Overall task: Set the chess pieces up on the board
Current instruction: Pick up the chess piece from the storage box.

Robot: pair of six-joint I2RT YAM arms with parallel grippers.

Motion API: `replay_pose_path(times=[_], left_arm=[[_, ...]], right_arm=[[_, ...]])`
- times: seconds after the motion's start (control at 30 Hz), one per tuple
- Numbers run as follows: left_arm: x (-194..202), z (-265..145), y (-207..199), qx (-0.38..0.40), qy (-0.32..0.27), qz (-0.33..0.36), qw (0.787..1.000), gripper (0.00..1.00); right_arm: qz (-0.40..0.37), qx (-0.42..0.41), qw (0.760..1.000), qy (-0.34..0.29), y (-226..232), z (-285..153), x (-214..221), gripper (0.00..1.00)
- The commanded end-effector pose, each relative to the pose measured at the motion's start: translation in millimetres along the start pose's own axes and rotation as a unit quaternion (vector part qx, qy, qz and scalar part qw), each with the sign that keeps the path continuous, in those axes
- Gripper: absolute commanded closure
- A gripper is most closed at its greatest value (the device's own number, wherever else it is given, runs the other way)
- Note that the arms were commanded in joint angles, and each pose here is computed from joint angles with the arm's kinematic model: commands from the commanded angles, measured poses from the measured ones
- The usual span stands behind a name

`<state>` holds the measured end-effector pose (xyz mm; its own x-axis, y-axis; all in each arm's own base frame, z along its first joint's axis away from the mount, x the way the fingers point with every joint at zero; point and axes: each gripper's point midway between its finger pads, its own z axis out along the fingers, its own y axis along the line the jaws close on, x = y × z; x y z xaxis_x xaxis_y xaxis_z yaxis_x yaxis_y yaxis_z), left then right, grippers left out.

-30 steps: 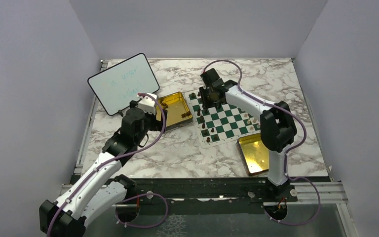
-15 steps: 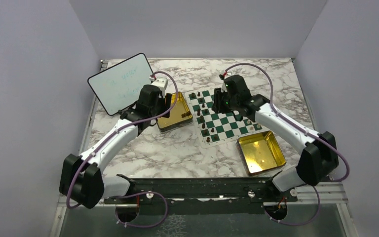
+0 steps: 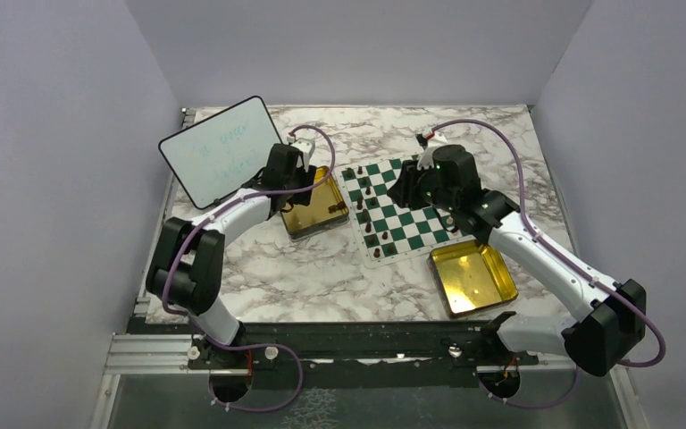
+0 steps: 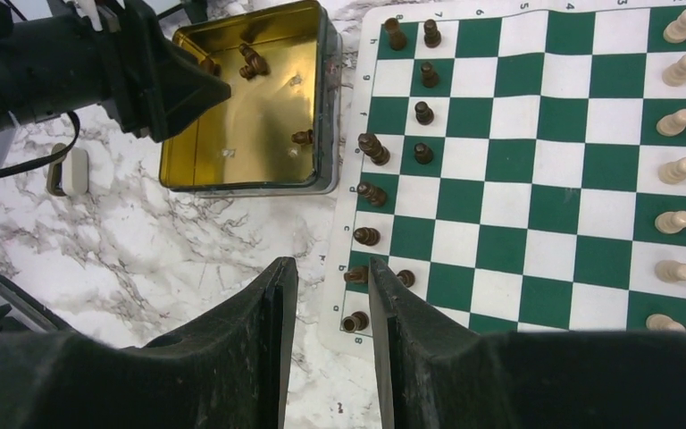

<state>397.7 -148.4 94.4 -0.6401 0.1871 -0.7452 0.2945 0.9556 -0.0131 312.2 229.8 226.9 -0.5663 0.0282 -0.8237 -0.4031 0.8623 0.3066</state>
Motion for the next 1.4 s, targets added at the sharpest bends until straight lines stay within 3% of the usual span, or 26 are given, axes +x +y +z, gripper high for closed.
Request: replay_pose_path(times=[0.0,0.47,0.97,1.37], left_arm=[[-26.7,16.6,-2.7,0.018,-0.044,0.022,0.999,0.46],[-6.8,66.7,-0.1,0.039,0.000,0.037,0.999,0.49],[16.2,67.1,-21.8,0.095,0.042,0.003,0.995,0.58],[18.1,78.9,-21.8,0.095,0.056,0.006,0.994,0.74]], right_arm=[[0.005,-0.015,1.000,-0.019,4.9,-5.7,-6.4,0.60],[-0.002,-0.001,1.000,-0.030,0.0,-11.2,-11.0,0.60],[-0.007,0.019,0.999,-0.034,-8.2,-7.3,-9.8,0.60],[-0.010,0.027,0.999,-0.028,-12.9,-5.5,-3.8,0.60]])
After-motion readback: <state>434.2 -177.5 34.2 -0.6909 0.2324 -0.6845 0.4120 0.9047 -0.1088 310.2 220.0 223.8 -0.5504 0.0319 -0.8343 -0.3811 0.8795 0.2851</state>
